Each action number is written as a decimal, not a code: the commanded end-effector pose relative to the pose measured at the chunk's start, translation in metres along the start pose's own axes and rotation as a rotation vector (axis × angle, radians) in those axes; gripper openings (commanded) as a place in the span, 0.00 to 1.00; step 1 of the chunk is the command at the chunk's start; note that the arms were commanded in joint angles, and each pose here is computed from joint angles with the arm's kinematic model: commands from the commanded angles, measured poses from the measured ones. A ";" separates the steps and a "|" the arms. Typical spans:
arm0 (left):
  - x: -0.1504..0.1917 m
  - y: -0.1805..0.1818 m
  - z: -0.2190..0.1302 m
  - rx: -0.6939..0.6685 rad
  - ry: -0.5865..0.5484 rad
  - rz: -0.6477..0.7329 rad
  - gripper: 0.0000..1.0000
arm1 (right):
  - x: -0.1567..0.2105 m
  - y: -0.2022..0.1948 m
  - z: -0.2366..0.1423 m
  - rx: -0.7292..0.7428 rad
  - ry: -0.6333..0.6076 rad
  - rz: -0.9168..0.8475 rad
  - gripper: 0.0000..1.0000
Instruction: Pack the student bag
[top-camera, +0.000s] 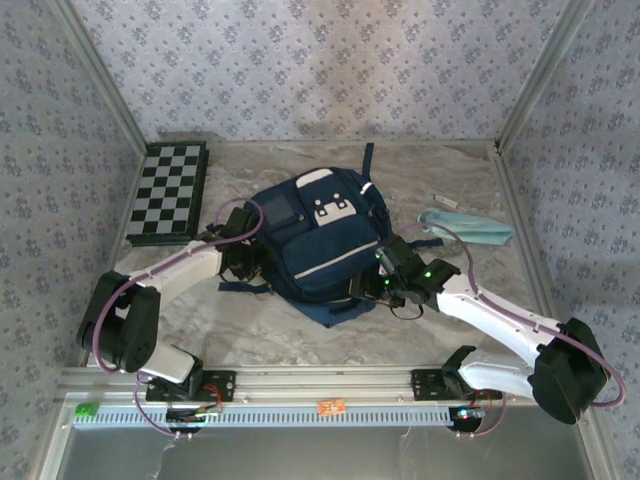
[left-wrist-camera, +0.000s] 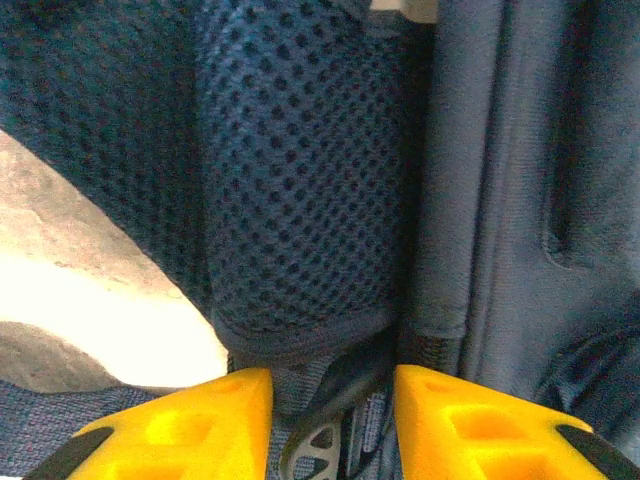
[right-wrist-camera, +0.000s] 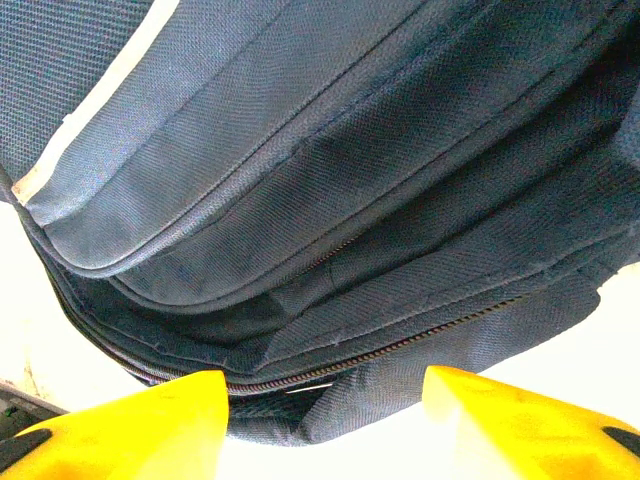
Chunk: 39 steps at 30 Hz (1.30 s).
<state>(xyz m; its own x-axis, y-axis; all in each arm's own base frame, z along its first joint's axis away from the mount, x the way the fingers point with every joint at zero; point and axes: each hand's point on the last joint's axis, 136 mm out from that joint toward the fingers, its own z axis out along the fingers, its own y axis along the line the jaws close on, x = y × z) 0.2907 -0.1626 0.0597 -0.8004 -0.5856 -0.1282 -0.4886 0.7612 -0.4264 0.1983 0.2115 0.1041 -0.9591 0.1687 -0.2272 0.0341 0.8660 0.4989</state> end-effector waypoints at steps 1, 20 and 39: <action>-0.003 0.015 -0.003 -0.030 -0.023 -0.043 0.37 | 0.003 -0.005 0.005 0.020 0.005 0.014 0.55; -0.004 0.017 0.021 0.011 0.017 -0.141 0.37 | -0.003 0.004 0.005 0.016 -0.002 0.005 0.56; 0.014 -0.010 -0.016 0.050 0.060 -0.042 0.35 | -0.027 0.036 0.005 0.013 -0.029 -0.053 0.57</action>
<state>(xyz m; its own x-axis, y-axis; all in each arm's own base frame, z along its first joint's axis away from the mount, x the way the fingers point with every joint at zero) 0.2940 -0.1727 0.0616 -0.7689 -0.6365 -0.0607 -0.5343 0.6916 -0.4860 0.2224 0.2399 0.1137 -0.9583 0.1455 -0.2458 0.0087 0.8751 0.4839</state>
